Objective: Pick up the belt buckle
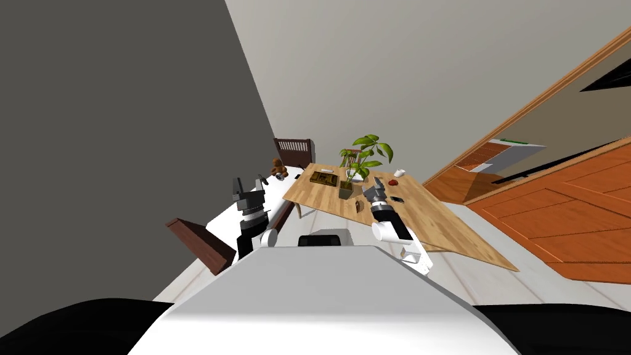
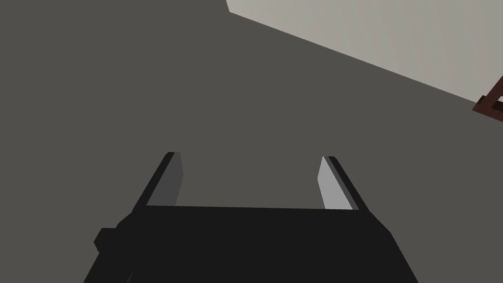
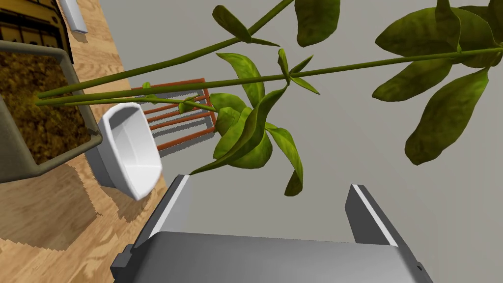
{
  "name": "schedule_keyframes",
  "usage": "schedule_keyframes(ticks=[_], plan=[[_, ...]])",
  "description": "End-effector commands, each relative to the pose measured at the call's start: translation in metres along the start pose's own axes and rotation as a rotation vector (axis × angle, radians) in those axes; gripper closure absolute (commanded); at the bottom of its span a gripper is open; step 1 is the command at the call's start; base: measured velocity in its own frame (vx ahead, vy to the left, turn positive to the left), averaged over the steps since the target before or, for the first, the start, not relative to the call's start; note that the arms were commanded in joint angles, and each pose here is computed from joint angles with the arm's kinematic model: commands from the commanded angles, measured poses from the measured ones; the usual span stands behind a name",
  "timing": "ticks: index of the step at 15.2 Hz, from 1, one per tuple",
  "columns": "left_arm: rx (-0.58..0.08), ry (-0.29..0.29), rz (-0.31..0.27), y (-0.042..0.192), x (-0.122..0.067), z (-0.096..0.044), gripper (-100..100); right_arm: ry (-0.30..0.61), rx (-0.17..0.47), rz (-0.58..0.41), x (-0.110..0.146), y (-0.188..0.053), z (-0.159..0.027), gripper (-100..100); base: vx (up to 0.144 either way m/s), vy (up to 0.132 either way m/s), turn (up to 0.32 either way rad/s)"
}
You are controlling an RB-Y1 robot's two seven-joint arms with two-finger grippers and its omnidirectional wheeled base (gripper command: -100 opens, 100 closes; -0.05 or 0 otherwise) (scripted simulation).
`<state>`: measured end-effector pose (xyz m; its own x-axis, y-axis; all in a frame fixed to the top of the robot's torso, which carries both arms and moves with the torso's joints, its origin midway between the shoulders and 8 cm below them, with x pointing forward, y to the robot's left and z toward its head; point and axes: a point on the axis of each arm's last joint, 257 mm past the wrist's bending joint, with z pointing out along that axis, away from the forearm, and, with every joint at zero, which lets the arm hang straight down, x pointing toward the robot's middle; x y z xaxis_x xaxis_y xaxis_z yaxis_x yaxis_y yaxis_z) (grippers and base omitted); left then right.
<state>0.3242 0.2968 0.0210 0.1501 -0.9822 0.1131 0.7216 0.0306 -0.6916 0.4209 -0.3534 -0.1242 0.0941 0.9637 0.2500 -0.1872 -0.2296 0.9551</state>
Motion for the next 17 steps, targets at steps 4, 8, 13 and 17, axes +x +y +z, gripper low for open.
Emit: schedule_keyframes(ticks=[4,8,13,17], plan=[[0.0,0.0,0.0,0.0,0.0,0.0,0,-0.07,0.097,0.099,-0.031,-0.028,0.004,-100,-0.011,-0.011,0.084],[0.0,0.0,0.0,0.0,0.0,0.0,0,-0.119,0.157,0.172,-0.048,-0.045,0.004,-100,-0.011,-0.014,0.088],[0.0,0.0,0.0,0.0,0.0,0.0,0,-0.203,0.231,0.266,-0.078,-0.069,0.004,-100,-0.01,-0.014,0.08],[0.0,0.0,0.0,0.0,0.0,0.0,0,-0.266,0.284,0.344,-0.095,-0.086,0.0,-100,-0.01,-0.015,0.103]])
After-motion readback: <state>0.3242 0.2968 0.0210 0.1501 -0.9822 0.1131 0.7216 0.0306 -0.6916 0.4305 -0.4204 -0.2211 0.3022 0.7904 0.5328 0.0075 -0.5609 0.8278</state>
